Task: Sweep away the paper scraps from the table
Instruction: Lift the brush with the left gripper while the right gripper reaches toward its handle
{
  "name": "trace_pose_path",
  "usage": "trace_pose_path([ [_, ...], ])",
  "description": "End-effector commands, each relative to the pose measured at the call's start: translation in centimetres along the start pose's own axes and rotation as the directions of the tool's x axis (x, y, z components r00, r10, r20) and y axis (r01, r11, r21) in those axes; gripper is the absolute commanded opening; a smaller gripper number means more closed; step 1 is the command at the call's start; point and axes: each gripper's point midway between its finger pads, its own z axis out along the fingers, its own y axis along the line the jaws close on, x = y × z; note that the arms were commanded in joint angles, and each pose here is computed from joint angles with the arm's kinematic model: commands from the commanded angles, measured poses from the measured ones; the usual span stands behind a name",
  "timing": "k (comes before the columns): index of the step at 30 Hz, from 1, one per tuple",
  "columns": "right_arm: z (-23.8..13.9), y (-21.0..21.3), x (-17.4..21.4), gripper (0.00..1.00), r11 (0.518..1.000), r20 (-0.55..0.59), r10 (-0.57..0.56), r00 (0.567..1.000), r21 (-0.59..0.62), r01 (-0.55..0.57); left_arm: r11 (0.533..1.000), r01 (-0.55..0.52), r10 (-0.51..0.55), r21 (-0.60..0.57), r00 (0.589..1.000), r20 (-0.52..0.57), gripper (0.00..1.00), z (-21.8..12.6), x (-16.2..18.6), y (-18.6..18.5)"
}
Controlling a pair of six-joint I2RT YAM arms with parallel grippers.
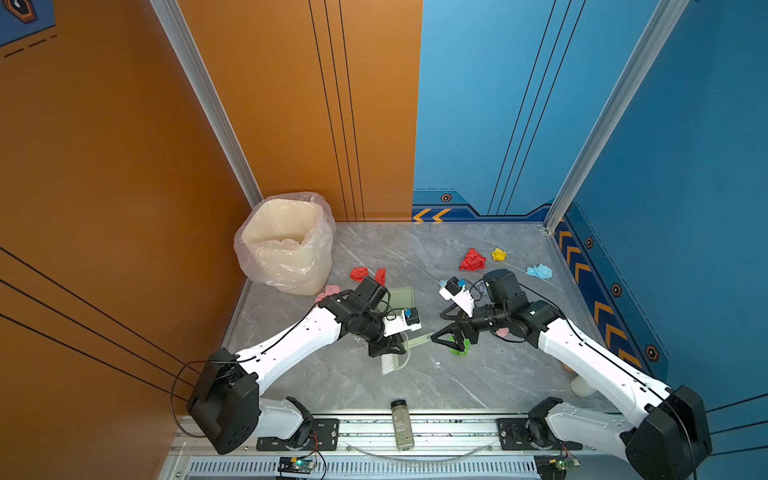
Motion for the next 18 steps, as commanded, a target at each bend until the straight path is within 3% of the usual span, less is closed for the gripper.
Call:
trace_pose_path([
  [1,-0.2,1.3,-0.3,1.0,0.997,-0.029,-0.037,0.999,-0.063,0.036,0.998,-0.016,0.011,0.065,0.997,0.081,0.0,-1.2,-1.8,-0.9],
  [18,1.3,2.3,-1.0,0.97,0.988,-0.099,-0.074,0.992,-0.14,0.06,0.99,-0.061,0.04,0.127,0.986,0.159,0.0,-2.3,-4.6,-1.0],
])
